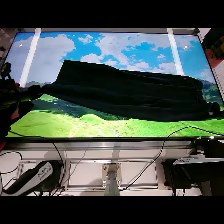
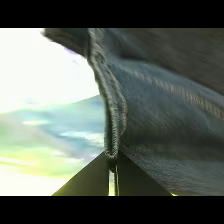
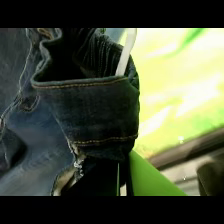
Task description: Fold the clothes and pants, and hang the long-sleeved shirts on hangers.
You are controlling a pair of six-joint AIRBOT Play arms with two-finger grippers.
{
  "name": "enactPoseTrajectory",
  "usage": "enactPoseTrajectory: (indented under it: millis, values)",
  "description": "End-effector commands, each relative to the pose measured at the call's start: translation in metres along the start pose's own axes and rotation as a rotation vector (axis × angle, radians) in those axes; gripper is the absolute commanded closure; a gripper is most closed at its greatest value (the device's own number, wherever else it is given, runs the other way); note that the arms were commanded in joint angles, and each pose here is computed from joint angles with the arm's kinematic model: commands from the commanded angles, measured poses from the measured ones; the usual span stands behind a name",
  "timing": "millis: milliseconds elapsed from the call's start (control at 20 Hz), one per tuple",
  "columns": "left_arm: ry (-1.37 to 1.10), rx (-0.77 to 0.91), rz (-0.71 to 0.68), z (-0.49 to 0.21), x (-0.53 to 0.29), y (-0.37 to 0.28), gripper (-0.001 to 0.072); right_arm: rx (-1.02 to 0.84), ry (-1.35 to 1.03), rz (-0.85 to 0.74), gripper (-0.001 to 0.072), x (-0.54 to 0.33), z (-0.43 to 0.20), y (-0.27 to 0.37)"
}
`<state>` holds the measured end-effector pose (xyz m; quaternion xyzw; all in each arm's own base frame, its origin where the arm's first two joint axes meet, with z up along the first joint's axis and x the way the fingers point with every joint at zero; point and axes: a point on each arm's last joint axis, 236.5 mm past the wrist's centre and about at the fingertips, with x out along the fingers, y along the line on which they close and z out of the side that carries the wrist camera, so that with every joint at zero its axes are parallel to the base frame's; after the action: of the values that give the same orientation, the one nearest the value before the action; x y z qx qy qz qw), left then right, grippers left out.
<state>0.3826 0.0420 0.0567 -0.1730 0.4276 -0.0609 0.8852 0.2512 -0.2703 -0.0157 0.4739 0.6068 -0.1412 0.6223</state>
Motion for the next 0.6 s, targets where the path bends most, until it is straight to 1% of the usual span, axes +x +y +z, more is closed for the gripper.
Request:
enactPoseTrajectory:
  millis: [0,100,250,350,550]
  values:
    - [0.015,0.057,0.106,-0.008,-0.026,0.011,0.0700,0.044,0.050,0.002,0.0683,0.002,-0.029,-0.010]
    - [0.094,0.059,0.102,-0.027,-0.023,0.013,0.0700,0.037,0.105,0.002,0.0683,0.014,-0.055,-0.012]
    - [0.231,0.108,0.174,-0.060,-0.027,0.034,0.0700,0.034,0.141,-0.028,0.0682,0.020,-0.084,-0.019]
    - [0.298,0.106,0.172,-0.079,-0.028,0.035,0.0700,0.028,0.103,-0.025,0.0682,0.008,-0.088,-0.014]
    - [0.324,0.135,0.166,-0.095,-0.025,0.035,0.0700,0.026,0.026,-0.038,0.0683,-0.013,-0.092,-0.010]
